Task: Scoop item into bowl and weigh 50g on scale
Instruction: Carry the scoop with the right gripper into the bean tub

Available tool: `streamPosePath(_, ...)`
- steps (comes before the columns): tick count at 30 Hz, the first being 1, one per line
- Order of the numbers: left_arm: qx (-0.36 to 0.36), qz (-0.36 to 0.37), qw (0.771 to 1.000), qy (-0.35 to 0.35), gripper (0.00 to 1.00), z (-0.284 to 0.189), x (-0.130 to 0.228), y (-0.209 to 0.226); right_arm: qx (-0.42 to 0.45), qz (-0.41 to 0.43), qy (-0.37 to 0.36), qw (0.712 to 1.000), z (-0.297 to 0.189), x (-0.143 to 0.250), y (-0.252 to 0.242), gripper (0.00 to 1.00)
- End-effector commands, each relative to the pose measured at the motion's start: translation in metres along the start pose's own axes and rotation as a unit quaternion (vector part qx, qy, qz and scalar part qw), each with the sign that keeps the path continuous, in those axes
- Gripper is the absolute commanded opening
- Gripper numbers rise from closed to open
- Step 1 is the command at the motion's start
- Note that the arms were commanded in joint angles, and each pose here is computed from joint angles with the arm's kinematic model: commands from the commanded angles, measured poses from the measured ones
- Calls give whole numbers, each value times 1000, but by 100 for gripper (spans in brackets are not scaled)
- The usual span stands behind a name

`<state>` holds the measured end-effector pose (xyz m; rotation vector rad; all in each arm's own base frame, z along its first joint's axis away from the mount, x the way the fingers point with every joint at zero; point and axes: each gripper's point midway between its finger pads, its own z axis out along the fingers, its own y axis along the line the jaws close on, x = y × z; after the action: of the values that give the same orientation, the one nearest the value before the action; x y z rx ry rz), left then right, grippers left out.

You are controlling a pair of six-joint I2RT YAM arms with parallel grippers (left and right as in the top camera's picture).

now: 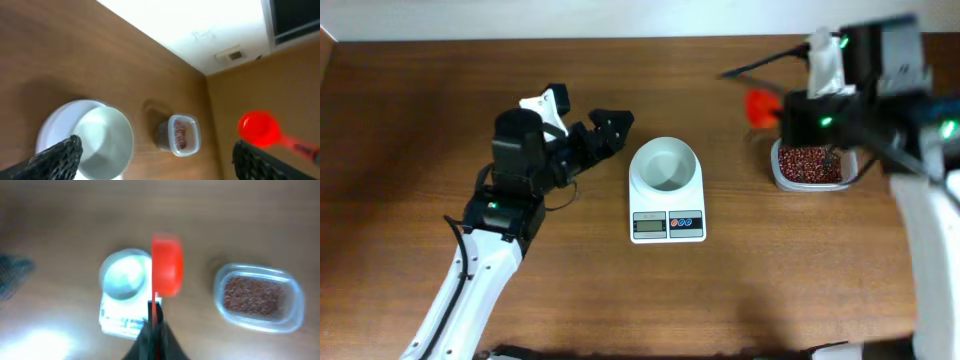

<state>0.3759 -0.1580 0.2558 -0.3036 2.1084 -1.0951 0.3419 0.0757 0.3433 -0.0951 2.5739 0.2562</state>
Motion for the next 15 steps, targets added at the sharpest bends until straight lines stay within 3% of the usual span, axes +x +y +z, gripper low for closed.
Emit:
streamPosePath(1, -12, 113, 993, 33, 99, -8, 2, -2, 58, 28, 64, 996, 29, -8, -69, 4)
streamPosePath(4, -126, 158, 978, 58, 99, -28, 1, 26, 77, 78, 177, 978, 79, 20, -136, 4)
streamPosePath(5, -143, 171, 972, 70, 99, -31, 6, 33, 99, 100, 223, 965, 104, 34, -166, 4)
streamPosePath(8, -167, 189, 965, 75, 99, -34, 7, 43, 83, 104, 285, 949, 149, 54, -186, 4)
streamPosePath(12, -175, 187, 964, 78, 99, -32, 7, 47, 56, 95, 326, 939, 185, 69, -189, 4)
streamPosePath(15, -189, 174, 961, 103, 99, -21, 15, 64, 47, 68, 297, 951, 198, 57, -191, 4)
